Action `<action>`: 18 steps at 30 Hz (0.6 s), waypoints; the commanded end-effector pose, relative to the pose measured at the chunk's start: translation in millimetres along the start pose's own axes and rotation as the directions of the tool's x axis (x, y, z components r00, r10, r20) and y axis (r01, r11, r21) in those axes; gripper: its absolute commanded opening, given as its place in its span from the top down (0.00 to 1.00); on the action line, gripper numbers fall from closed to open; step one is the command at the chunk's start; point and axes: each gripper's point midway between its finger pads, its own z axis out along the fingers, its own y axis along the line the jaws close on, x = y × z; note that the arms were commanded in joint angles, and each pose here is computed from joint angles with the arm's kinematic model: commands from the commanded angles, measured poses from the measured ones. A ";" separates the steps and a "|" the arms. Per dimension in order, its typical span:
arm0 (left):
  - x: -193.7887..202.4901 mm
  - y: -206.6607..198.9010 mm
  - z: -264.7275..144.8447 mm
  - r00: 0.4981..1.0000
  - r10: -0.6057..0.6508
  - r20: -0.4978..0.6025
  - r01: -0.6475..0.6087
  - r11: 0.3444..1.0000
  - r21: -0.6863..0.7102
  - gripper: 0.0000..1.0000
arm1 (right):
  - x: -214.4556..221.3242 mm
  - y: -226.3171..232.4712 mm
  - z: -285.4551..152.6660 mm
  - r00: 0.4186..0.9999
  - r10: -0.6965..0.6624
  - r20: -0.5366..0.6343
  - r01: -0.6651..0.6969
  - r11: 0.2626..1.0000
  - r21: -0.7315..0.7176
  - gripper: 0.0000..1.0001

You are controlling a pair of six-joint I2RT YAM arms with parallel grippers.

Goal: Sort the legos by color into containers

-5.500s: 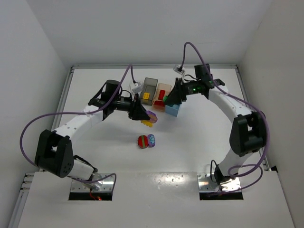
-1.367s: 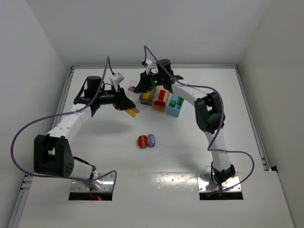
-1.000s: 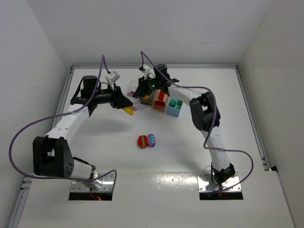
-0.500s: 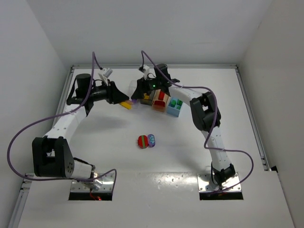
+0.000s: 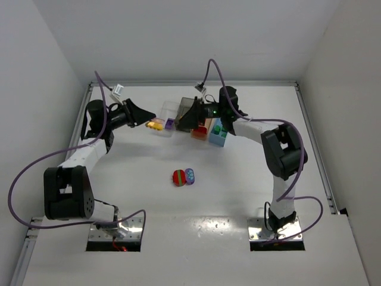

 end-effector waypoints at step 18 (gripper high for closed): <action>-41.3 -42.4 -7.7 0.984 -0.115 0.136 0.090 0.980 0.180 1.00 | -31.3 42.4 52.0 0.970 0.231 0.078 -0.221 0.967 -0.126 0.14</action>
